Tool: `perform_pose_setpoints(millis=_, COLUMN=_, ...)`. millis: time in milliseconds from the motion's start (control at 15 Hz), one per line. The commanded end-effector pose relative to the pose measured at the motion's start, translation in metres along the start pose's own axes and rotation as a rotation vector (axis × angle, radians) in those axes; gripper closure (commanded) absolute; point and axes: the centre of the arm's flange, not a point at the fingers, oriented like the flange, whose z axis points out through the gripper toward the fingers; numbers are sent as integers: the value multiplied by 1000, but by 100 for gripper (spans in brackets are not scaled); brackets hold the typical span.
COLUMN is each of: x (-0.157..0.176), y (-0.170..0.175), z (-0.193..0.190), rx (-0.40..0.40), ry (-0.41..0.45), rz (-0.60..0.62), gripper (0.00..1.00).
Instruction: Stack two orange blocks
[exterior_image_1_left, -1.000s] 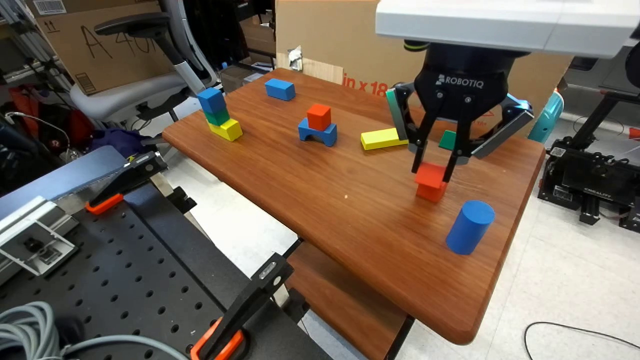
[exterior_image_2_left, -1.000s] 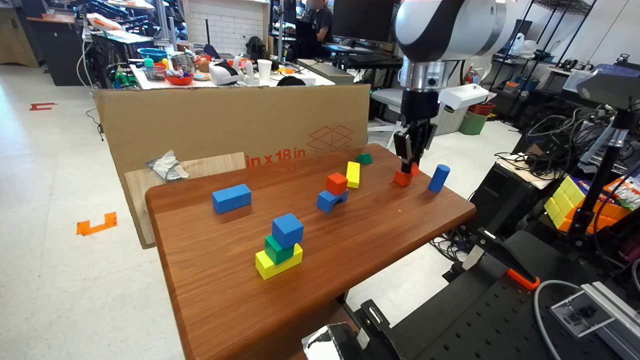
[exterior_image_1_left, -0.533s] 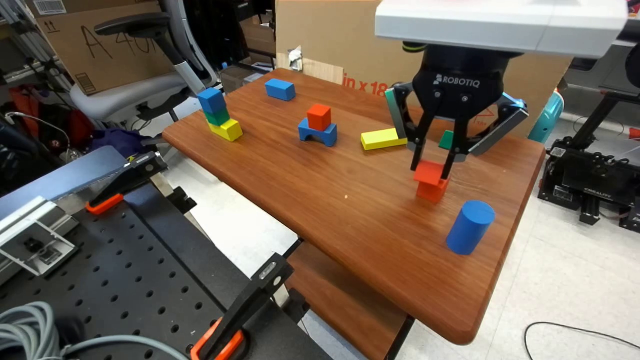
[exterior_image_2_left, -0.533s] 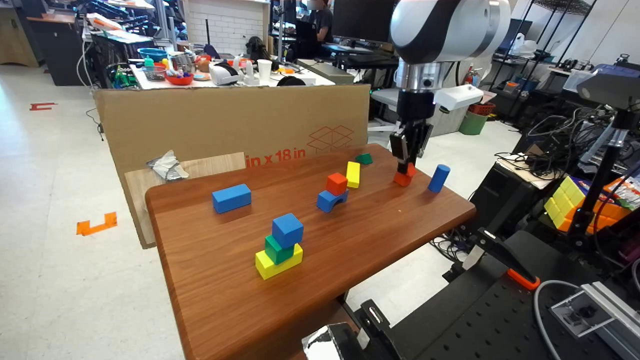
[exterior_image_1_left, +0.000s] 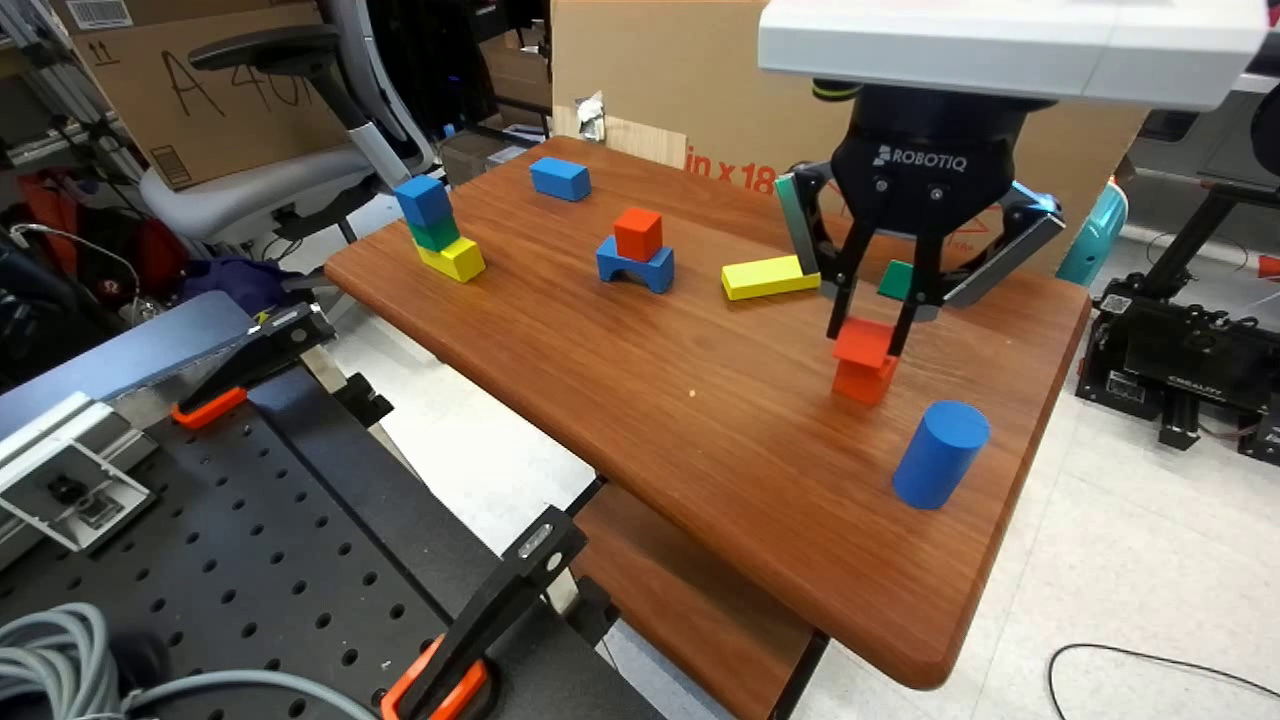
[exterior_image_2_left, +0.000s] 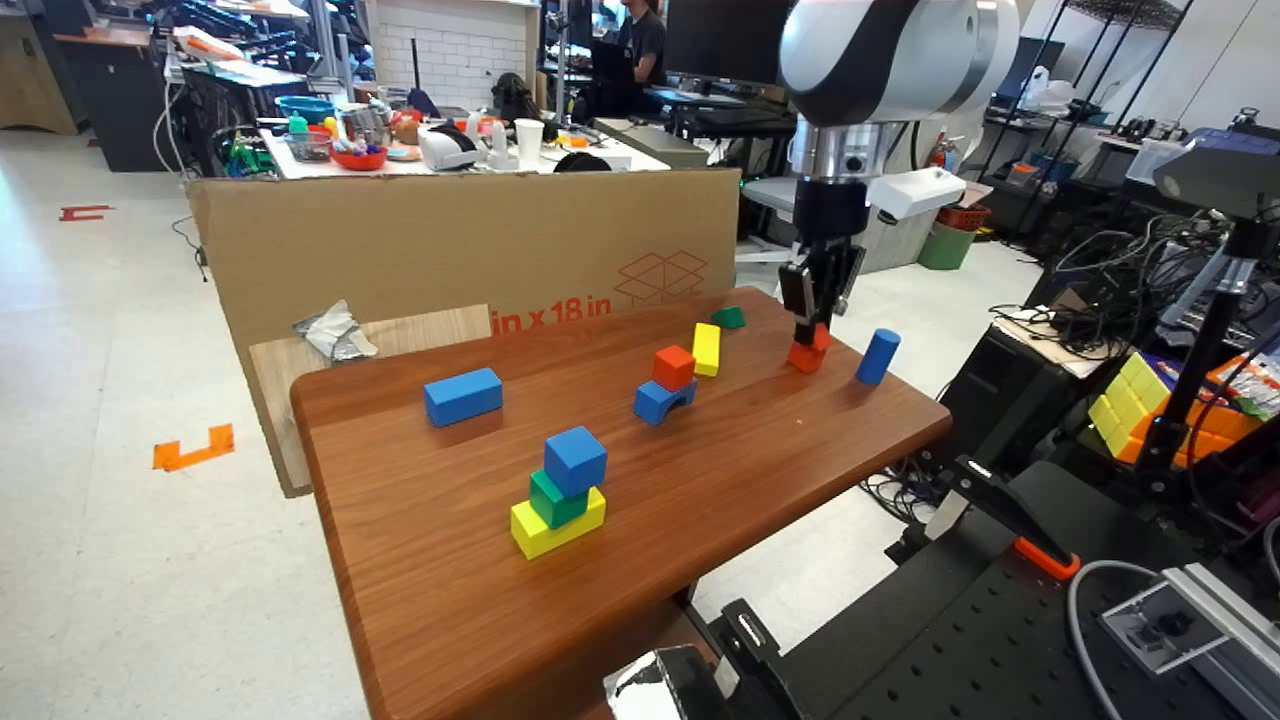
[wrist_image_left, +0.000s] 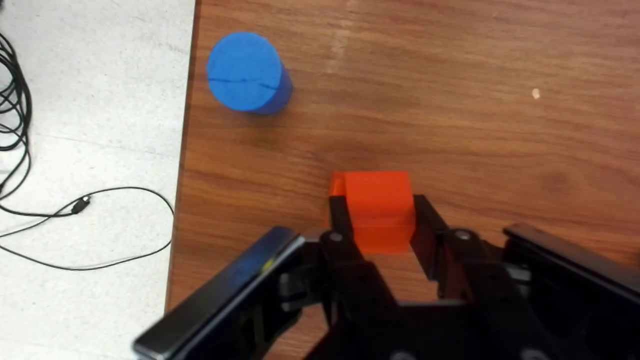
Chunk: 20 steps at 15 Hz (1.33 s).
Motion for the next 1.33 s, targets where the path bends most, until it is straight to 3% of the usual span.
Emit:
perform_pose_setpoints(millis=0, x=8, y=6, z=3, rx=-7, ry=-11, rz=-2, gripper=92)
perform_pose_setpoints(millis=333, x=12, y=10, z=6, rx=-9, ry=-14, rz=6, gripper=92)
perform_pose_setpoints(millis=400, x=13, y=10, z=6, rx=-10, ry=-15, rz=7, gripper=87)
perform_pose_setpoints(millis=467, x=13, y=10, z=7, rx=-12, ry=-17, rz=8, gripper=60)
perform_pose_setpoints(millis=533, x=14, y=10, z=8, rx=-13, ry=-19, rz=8, gripper=41)
perform_pose_setpoints(millis=800, x=3, y=4, z=-3, rx=-4, ry=-4, rz=-9, gripper=12)
perform_pose_setpoints(millis=933, x=-8, y=-4, z=-19, rx=-1, ry=25, rz=-9, gripper=0)
perform_pose_setpoints(millis=1267, x=-34, y=-23, z=-104, rx=35, ry=143, rz=81, gripper=0)
